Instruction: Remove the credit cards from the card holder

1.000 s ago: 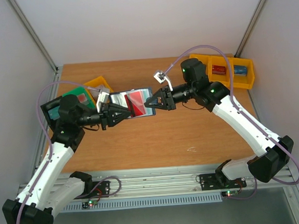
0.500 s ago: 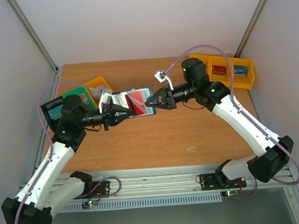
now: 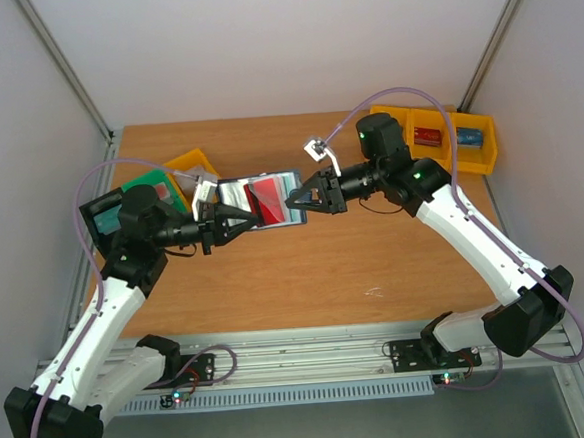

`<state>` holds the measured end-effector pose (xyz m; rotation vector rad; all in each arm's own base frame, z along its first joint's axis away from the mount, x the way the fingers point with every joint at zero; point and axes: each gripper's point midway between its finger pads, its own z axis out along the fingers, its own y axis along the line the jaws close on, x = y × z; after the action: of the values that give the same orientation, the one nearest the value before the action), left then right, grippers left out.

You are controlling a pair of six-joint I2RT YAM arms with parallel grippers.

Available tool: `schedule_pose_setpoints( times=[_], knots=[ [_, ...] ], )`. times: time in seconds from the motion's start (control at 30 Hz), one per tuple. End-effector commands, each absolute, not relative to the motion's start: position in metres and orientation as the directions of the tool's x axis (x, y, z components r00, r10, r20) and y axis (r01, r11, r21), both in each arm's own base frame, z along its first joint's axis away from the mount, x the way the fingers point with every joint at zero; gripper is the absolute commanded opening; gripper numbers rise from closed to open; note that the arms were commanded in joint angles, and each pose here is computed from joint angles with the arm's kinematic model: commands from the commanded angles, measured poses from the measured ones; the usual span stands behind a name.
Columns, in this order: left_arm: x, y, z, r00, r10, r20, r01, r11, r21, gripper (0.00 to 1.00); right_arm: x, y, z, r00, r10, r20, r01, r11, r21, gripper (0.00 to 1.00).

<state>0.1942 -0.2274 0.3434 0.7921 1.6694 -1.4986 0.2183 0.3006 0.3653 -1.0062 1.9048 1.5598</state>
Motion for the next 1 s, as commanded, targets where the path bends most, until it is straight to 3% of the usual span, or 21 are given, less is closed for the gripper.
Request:
schedule_pose_setpoints(
  times=[0.0, 0.53, 0.73, 0.97],
  knots=[
    [0.189, -0.222, 0.348, -0.518, -0.035, -0.855, 0.848, 0.113, -0.519, 0.01, 0.220, 0.282, 0.383, -0.585, -0.196, -0.787, -0.810, 0.099, 0.578, 0.01],
    [0.196, -0.220, 0.343, -0.518, -0.002, -0.855, 0.841, 0.181, -0.510, 0.00, 0.218, 0.280, 0.385, -0.586, -0.193, -0.787, -0.810, 0.103, 0.578, 0.01],
    [0.200, -0.225, 0.352, -0.527, -0.034, -0.849, 0.836, 0.154, -0.526, 0.00, 0.215, 0.294, 0.386, -0.576, -0.182, -0.797, -0.814, 0.043, 0.579, 0.29],
    [0.197, -0.231, 0.353, -0.522, -0.029, -0.852, 0.844, 0.124, -0.521, 0.00, 0.220, 0.313, 0.376, -0.586, -0.195, -0.786, -0.806, 0.039, 0.591, 0.42]
  ],
)
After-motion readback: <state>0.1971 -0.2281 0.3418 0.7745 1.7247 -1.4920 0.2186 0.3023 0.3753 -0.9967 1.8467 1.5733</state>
